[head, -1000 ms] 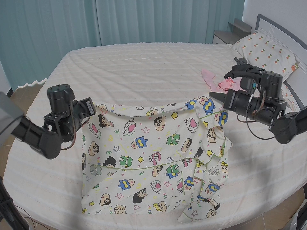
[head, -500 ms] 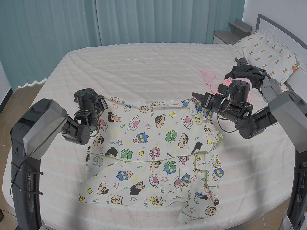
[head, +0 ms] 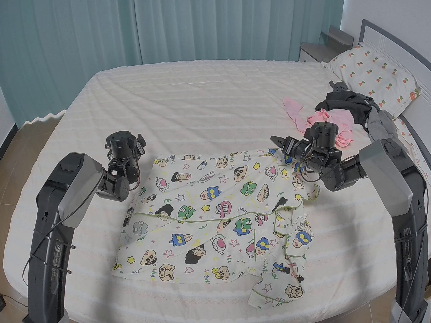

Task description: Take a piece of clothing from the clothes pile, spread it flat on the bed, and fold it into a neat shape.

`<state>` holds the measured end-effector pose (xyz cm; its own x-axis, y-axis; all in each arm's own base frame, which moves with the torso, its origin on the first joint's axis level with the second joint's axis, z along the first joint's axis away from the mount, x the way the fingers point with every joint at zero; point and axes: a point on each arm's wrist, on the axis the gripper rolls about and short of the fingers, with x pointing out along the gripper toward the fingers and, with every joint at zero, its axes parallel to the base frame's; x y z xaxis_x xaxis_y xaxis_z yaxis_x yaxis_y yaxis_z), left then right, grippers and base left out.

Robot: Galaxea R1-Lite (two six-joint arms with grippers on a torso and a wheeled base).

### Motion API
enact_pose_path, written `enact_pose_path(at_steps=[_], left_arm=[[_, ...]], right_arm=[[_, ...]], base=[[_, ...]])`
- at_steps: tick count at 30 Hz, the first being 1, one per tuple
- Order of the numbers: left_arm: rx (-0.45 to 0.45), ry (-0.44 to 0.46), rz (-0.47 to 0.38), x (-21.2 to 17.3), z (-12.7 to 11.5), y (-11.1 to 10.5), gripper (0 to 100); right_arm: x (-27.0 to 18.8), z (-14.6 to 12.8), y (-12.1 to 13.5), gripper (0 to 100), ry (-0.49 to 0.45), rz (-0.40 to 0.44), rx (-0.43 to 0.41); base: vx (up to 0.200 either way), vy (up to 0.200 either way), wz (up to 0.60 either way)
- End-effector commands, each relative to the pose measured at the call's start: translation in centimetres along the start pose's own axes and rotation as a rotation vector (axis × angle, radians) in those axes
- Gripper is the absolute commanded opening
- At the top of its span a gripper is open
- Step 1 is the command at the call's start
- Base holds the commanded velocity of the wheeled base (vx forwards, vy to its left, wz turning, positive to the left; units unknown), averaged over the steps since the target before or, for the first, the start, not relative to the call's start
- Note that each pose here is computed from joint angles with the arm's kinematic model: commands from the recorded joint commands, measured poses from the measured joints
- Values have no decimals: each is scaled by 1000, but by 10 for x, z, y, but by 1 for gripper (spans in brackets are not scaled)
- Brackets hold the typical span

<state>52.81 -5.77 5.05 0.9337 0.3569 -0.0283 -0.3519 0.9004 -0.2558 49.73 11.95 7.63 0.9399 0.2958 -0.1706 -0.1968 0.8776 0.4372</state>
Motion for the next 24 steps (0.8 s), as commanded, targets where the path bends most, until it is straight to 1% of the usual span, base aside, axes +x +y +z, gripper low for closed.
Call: enact_pose_path(at_steps=[1,2,3,4,6,8,10,11,12,13,15,16,19,20,21,22,23,24], left_arm=[[19,33,30,-5,0,11,100],[27,51,34,-13,4,13,100],[26,54,33,-13,4,14,100],[35,77,32,-23,10,17,100],[45,100,29,-31,14,20,100],[51,115,28,-36,16,23,100],[60,134,32,-44,18,26,100],[64,145,29,-47,18,28,100],[71,163,22,-53,19,30,100],[71,168,20,-55,19,31,100],[78,191,4,-64,22,33,100],[79,197,-2,-67,23,33,100],[69,207,-1,-73,25,34,100],[52,215,-1,-79,28,35,100],[51,216,-2,-79,28,35,100],[35,236,-10,-89,30,37,100],[34,242,-14,-90,30,38,100],[22,264,-29,-98,33,41,100]], right_arm=[[10,-7,-18,100,12,-73,1],[8,-13,-19,100,57,-91,-12],[8,-13,-19,100,61,-94,-13],[7,-8,-17,100,71,-94,-28],[6,4,-13,100,74,-94,-5],[5,2,-11,100,136,-124,10],[5,6,-8,100,161,-131,27],[3,11,-4,100,154,-122,42],[0,20,3,100,142,-95,90],[-1,22,6,100,140,-82,111],[-6,34,17,100,143,-35,208],[-9,39,19,100,143,-37,232],[-8,46,15,100,115,-46,237],[-8,58,7,100,73,-54,246],[-8,58,6,100,72,-57,249],[-12,67,-5,100,55,-81,291],[-13,68,-6,100,51,-84,299],[-16,72,-11,100,44,-95,338]], base=[[0,0,0],[0,0,0],[0,0,0],[0,0,0],[0,0,0],[0,0,0],[0,0,0],[0,0,0],[0,0,0],[0,0,0],[0,0,0],[0,0,0],[0,0,0],[0,0,0],[0,0,0],[0,0,0],[0,0,0],[0,0,0]])
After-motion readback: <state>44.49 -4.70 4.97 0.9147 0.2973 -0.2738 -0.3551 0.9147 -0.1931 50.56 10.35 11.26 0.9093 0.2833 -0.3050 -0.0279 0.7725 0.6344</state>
